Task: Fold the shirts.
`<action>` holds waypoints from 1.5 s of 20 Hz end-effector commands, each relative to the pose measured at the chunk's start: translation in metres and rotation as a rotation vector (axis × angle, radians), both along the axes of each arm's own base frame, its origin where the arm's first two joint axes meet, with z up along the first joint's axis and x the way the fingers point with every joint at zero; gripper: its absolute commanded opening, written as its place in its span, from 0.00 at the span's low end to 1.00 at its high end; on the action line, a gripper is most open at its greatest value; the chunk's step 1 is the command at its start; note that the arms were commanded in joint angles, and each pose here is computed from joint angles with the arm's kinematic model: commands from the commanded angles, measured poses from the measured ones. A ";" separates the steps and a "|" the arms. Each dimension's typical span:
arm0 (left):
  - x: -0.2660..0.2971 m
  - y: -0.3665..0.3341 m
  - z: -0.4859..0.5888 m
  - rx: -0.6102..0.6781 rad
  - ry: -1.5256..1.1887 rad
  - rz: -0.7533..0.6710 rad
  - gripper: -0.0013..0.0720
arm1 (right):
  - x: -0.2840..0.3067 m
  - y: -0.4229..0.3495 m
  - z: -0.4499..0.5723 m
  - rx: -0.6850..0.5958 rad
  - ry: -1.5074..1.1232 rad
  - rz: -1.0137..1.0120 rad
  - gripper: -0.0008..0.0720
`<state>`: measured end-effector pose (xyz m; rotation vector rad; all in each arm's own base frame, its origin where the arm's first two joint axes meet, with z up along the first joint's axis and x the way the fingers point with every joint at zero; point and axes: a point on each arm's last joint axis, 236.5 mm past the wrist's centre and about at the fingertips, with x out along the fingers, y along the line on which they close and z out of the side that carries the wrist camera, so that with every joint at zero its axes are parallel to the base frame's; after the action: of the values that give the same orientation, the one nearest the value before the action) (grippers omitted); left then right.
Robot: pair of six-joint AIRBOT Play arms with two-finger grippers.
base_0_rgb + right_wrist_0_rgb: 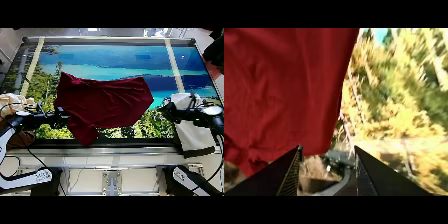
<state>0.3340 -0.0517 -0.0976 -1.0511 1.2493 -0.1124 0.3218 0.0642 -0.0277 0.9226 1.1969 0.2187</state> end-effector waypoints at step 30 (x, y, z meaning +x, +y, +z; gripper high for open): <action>-0.060 0.046 0.491 0.547 -1.288 0.126 0.03 | -0.046 0.050 0.402 -0.489 -1.106 0.216 0.02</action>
<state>0.3216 0.0236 0.2745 -0.6327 0.2901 -0.3056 0.3322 0.1404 0.2750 0.2816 0.5427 0.6134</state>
